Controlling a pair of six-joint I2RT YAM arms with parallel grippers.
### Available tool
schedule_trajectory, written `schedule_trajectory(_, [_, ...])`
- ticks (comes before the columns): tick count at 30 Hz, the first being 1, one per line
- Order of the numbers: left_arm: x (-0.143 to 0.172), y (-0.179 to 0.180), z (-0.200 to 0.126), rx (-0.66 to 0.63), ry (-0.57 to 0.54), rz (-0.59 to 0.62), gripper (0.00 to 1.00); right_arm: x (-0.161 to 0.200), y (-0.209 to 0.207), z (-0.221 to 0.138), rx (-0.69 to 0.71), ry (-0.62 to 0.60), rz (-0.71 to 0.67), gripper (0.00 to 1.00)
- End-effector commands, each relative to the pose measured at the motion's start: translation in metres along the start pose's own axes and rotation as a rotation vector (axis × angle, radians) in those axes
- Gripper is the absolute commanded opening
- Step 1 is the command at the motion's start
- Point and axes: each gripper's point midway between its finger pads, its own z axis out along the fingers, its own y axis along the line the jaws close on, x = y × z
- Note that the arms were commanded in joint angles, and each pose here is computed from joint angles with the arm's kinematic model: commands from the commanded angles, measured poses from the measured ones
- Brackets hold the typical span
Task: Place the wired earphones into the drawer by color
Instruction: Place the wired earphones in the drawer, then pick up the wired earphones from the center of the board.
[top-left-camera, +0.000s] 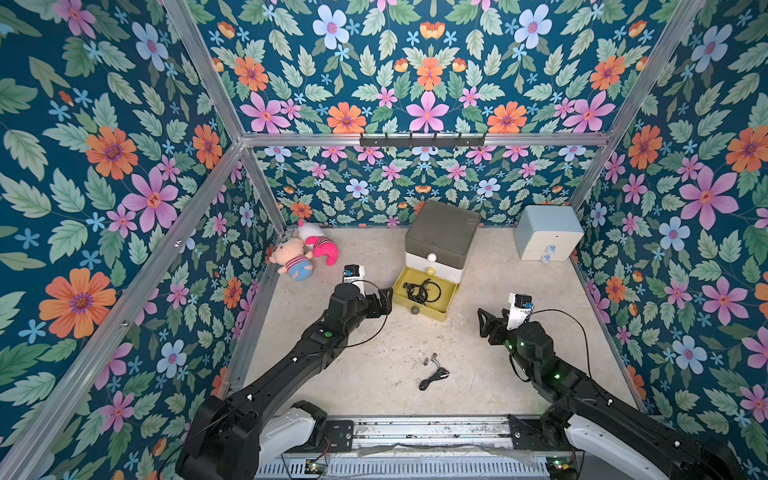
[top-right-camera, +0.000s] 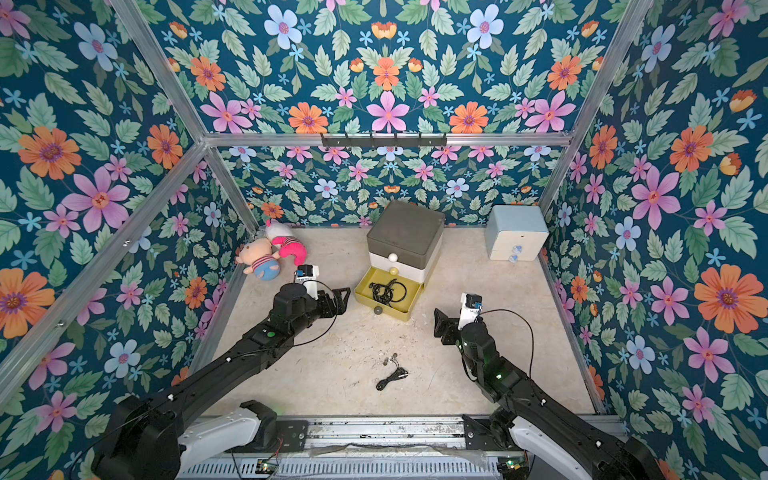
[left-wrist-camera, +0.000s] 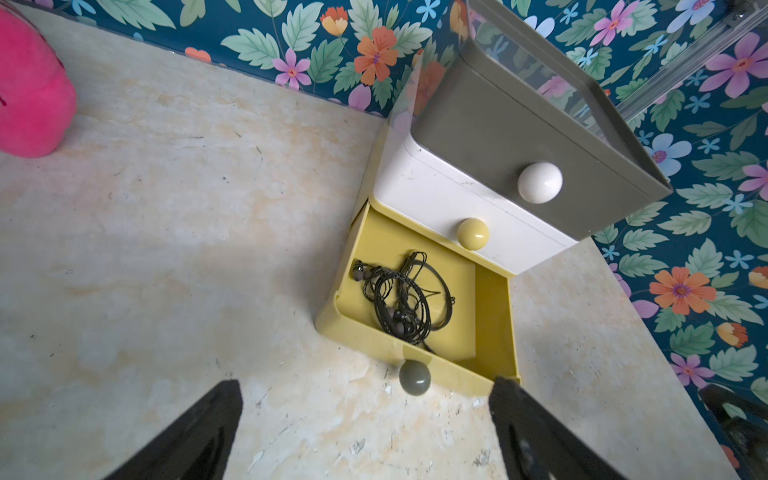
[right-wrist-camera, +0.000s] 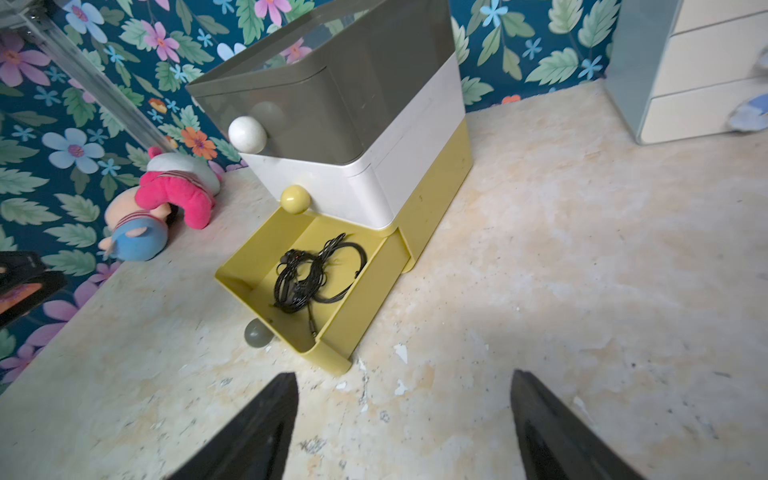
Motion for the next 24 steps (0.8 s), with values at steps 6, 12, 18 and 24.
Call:
schedule_trajectory(6, [0.035, -0.004, -0.013, 0.137, 0.030, 0.112, 0.99, 0.039, 0.041, -0.004, -0.206, 0.263, 0.066, 0.82])
schedule_trajectory(12, [0.046, 0.006, -0.020, 0.128, -0.005, 0.183, 0.99, 0.063, 0.062, -0.006, -0.241, 0.395, 0.042, 0.80])
schedule_trajectory(18, [0.041, 0.019, -0.030, 0.059, -0.056, 0.194, 0.99, 0.095, 0.081, -0.010, -0.216, 0.538, -0.021, 0.79])
schedule_trajectory(24, [0.039, 0.024, -0.034, 0.032, -0.078, 0.191, 0.99, 0.121, 0.094, -0.018, -0.195, 0.665, 0.006, 0.76])
